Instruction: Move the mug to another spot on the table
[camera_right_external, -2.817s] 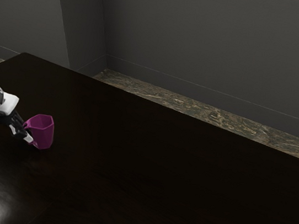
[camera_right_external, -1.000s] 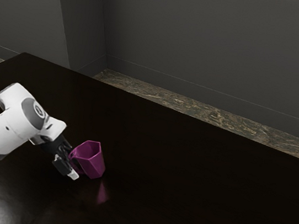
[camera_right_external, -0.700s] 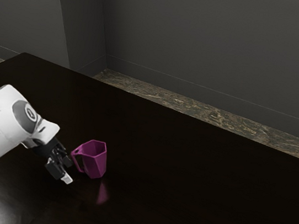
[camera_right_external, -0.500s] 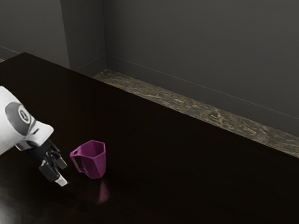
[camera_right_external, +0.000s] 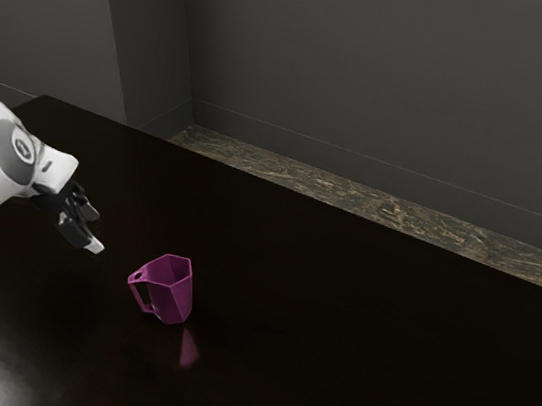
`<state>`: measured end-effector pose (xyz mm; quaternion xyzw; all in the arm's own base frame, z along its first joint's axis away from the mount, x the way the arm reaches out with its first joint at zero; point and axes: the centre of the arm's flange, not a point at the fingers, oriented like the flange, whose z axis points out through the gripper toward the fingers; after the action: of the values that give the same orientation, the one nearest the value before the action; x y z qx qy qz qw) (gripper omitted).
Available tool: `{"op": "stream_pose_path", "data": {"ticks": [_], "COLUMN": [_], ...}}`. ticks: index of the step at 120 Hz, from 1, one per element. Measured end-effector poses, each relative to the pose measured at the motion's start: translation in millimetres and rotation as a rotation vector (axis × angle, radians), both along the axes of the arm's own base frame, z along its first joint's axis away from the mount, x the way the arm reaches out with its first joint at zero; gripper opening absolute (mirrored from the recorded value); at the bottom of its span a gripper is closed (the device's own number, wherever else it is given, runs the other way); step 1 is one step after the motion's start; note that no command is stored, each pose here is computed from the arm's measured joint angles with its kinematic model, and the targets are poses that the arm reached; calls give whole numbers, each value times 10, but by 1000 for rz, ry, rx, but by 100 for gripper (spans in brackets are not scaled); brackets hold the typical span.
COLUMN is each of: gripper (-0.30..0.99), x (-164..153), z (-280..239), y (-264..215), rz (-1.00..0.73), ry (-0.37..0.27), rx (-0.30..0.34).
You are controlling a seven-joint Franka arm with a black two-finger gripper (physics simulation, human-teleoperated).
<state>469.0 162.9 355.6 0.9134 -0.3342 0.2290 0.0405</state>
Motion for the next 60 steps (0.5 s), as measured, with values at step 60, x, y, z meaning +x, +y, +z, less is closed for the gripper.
{"op": "stream_pose_path", "data": {"ticks": [60], "gripper": [69], "x": [911], "z": [2345], "y": [44], "rz": [123], "ry": [235], "rx": [207]}}
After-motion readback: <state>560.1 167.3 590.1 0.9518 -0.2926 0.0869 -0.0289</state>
